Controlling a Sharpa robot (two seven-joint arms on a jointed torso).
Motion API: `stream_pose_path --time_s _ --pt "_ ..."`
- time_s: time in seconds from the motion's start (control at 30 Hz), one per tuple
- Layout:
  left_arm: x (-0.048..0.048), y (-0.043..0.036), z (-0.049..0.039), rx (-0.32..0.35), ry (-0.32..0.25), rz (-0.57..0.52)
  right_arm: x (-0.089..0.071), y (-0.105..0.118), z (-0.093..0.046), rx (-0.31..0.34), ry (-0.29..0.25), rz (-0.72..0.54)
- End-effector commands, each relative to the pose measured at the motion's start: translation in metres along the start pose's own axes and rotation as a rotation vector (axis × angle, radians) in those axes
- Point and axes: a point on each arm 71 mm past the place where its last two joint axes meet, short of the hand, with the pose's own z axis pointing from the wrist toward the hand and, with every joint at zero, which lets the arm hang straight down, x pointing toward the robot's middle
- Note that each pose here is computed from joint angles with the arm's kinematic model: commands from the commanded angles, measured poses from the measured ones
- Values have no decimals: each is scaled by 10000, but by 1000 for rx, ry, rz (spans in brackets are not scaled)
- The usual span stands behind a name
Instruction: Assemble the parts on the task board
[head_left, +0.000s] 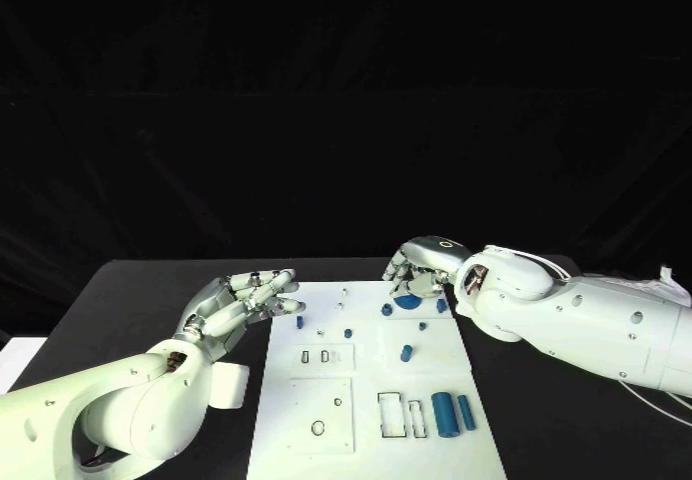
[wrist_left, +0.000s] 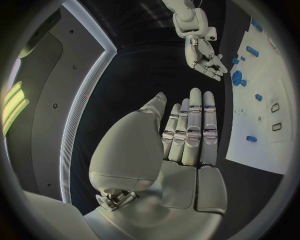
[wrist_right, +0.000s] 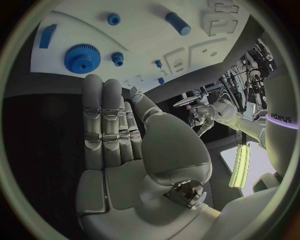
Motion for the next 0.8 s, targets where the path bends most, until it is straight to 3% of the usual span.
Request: stream_pose_path --time_s 0.03,0.8 --pt "46 -7 -1 -9 32 -31 48 -6 17 27 74 -116" --pt "46 -25 -32 -14 33 -32 126 29 87 20 143 -163"
